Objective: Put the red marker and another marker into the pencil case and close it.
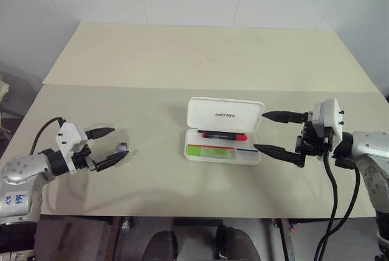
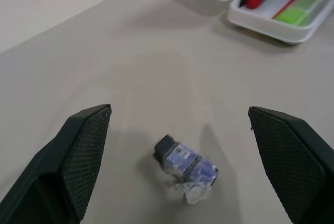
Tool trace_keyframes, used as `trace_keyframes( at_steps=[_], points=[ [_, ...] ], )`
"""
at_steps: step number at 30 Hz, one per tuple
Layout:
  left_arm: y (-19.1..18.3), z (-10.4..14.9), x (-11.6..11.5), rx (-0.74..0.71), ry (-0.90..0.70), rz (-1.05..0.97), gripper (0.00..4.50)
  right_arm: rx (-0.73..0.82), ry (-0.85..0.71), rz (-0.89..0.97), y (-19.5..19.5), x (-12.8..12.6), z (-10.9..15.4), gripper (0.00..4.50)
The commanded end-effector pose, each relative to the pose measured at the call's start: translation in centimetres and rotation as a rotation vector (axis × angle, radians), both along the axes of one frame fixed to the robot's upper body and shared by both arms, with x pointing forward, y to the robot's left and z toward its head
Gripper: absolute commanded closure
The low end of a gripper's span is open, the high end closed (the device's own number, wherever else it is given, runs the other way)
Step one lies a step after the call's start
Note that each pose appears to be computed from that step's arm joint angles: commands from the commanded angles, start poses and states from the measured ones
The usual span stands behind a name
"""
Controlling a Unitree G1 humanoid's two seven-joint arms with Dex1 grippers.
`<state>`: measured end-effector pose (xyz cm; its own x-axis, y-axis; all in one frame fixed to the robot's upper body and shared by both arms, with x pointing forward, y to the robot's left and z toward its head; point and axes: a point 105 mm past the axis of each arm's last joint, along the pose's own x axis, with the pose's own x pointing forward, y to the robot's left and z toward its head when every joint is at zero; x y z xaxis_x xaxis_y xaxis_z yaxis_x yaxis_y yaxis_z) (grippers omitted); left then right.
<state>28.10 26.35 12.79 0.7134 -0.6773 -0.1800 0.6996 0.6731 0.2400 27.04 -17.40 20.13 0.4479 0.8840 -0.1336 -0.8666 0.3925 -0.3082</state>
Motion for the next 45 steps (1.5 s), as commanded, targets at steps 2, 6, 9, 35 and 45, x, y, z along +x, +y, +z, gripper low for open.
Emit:
trace_keyframes(
  at_steps=[2,6,9,35,45],
  points=[
    [0.9,-1.5,-0.2,-0.023,-0.003,0.103,0.0,-0.027,-0.056,0.024,0.6,-0.2,1.0,0.02],
    [0.3,-3.3,-0.5,-0.057,0.028,0.163,0.0,-0.02,-0.056,0.03,1.0,-0.3,1.0,0.02],
    [-0.2,-4.2,-0.7,-0.105,0.033,0.237,0.0,-0.021,-0.055,0.028,0.9,-0.4,1.0,0.02],
    [-4.1,-4.5,0.3,-0.261,0.018,0.336,4.14,-0.022,-0.061,0.056,1.4,-0.3,1.4,0.0],
    [-7.0,1.8,0.9,-0.225,-0.103,-0.031,4.14,-0.026,-0.046,0.044,1.0,-0.4,0.8,0.0]
  ],
)
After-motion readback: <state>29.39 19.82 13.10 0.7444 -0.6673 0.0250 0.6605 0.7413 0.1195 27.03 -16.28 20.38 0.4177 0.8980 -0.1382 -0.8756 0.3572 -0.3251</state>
